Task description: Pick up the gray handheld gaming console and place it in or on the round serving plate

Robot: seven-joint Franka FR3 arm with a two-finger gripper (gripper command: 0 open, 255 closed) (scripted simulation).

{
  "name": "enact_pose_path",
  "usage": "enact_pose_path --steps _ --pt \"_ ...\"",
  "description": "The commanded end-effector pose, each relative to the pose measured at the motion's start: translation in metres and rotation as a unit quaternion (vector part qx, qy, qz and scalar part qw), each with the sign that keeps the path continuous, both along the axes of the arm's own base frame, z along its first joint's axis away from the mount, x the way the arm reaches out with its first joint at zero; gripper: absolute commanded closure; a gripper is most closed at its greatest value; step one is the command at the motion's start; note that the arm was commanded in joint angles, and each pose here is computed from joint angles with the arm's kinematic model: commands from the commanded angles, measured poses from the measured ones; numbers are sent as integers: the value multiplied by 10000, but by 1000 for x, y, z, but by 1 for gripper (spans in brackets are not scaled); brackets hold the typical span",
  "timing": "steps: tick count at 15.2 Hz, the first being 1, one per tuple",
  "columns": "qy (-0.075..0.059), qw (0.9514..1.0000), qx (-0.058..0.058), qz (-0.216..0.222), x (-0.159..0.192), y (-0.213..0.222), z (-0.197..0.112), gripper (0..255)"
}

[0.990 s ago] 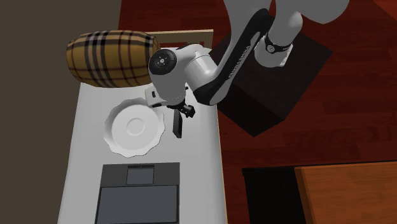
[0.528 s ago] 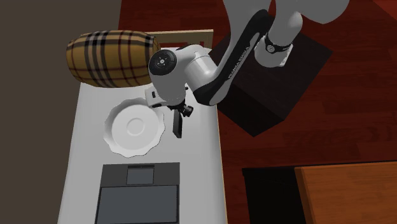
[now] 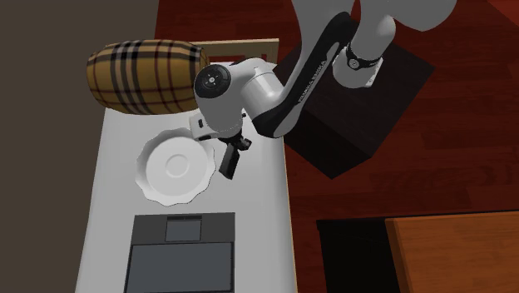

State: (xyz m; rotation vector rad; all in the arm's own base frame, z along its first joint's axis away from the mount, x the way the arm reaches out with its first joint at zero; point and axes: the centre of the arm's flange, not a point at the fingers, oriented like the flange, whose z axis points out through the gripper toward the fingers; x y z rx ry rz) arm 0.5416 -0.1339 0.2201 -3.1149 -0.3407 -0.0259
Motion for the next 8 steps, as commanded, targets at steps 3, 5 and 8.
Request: enact_pose_path --steps 3,5,8 --pt "0 10000 0 2 0 1 10 255" --pt "0 10000 0 3 0 1 20 255" --pt "0 10000 0 3 0 1 36 255"
